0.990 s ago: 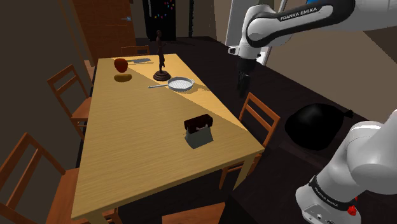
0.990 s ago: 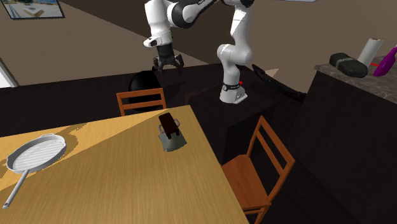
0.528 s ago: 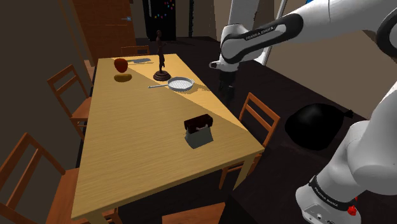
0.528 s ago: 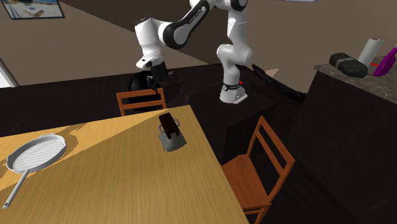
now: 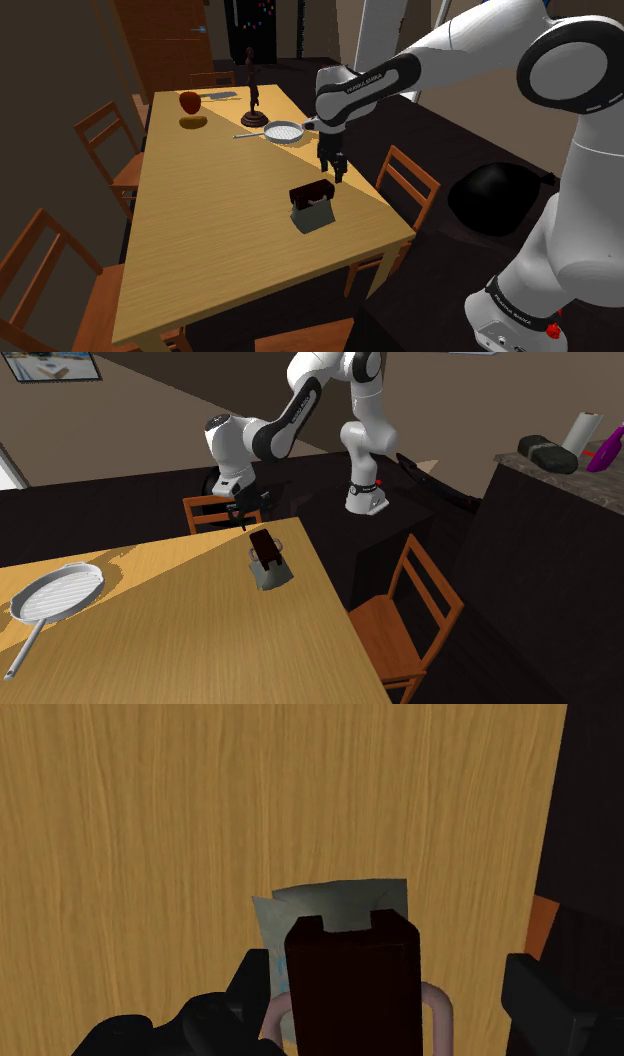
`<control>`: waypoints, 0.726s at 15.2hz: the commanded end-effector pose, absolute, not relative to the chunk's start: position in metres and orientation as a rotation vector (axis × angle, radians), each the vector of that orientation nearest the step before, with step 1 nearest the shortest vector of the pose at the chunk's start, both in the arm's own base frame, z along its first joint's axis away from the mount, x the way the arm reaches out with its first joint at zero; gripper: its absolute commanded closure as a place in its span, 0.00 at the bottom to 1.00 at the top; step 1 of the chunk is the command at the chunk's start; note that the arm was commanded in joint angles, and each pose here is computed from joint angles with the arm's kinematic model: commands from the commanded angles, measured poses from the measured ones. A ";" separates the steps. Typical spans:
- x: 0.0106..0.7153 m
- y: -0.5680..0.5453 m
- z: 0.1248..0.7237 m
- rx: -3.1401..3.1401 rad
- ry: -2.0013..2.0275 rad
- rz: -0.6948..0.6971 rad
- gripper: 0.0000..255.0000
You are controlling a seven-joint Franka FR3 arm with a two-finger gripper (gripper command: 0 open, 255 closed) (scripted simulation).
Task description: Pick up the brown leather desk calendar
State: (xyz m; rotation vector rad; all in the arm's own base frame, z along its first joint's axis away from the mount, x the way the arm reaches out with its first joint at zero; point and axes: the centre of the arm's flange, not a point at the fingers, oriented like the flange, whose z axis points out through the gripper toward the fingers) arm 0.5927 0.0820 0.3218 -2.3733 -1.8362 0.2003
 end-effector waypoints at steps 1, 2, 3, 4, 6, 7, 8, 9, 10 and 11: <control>0.595 0.084 0.310 -2.361 -1.852 0.202 0.00; 0.595 0.084 0.305 -2.361 -1.852 0.202 0.00; 0.595 0.084 0.299 -2.361 -1.852 0.202 0.00; 0.595 0.084 0.294 -2.361 -1.852 0.202 0.00; 0.595 0.084 0.280 -2.361 -1.852 0.202 0.00; 0.595 0.084 0.280 -2.361 -1.852 0.202 0.00; 0.595 0.084 0.280 -2.361 -1.852 0.202 0.00; 0.595 0.084 0.280 -2.361 -1.852 0.202 1.00; 0.595 0.084 0.280 -2.361 -1.852 0.202 1.00; 0.595 0.084 0.280 -2.361 -1.852 0.202 1.00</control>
